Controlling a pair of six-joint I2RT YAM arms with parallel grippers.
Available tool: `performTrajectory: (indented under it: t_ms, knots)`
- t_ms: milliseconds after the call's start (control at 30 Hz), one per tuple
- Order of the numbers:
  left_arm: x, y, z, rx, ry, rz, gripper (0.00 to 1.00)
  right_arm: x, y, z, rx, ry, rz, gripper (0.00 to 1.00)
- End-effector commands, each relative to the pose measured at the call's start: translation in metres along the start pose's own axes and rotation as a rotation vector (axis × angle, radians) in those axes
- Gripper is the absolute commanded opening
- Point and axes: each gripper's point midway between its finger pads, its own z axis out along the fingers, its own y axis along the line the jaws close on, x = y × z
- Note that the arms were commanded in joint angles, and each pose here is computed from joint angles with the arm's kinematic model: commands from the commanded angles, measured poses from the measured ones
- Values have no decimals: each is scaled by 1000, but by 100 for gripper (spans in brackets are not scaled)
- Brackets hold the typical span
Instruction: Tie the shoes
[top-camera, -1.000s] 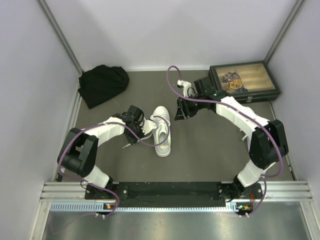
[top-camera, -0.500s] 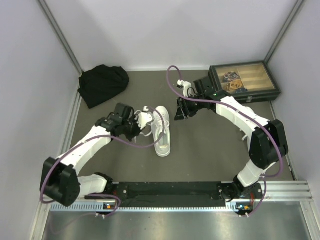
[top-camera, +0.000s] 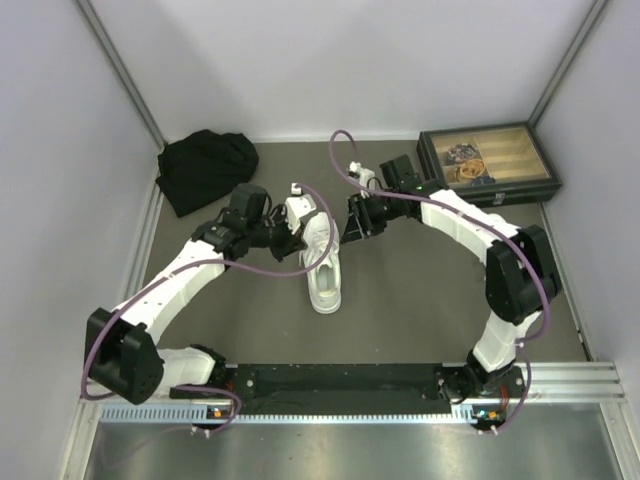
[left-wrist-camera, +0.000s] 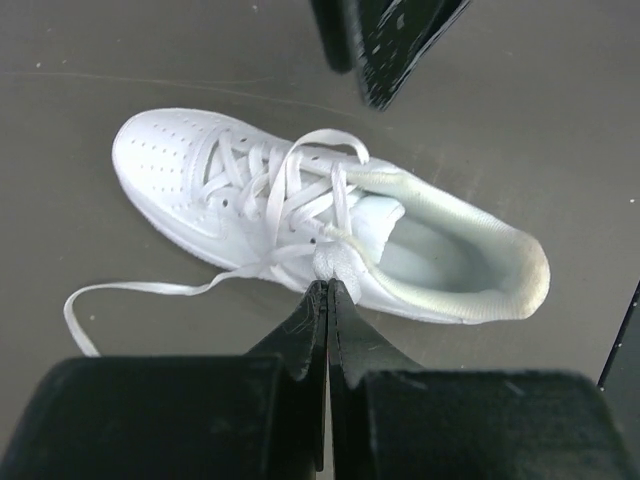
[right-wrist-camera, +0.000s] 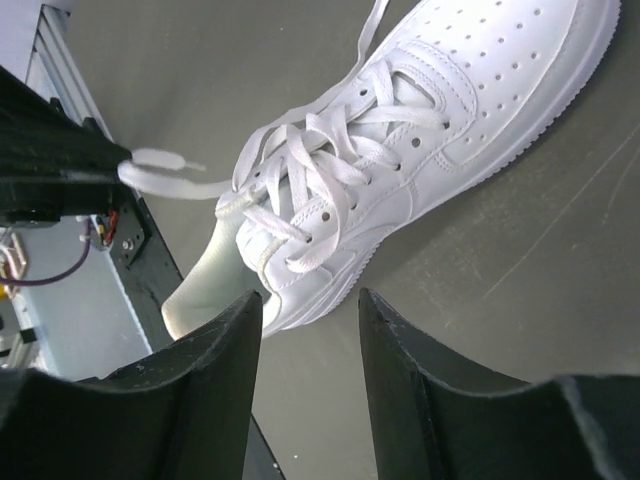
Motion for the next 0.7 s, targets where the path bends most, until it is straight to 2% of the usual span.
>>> performTrajectory:
  t_ms: [0, 500, 667]
  knots:
    - [-33, -4, 10, 50, -119, 21, 0, -35, 11, 2, -75, -69, 5, 43]
    - [-29, -7, 24, 75, -118, 24, 0, -26, -2, 35, -137, 1, 107, 41]
    - [-24, -9, 27, 86, -106, 17, 0, -27, 3, 33, -159, 0, 107, 15]
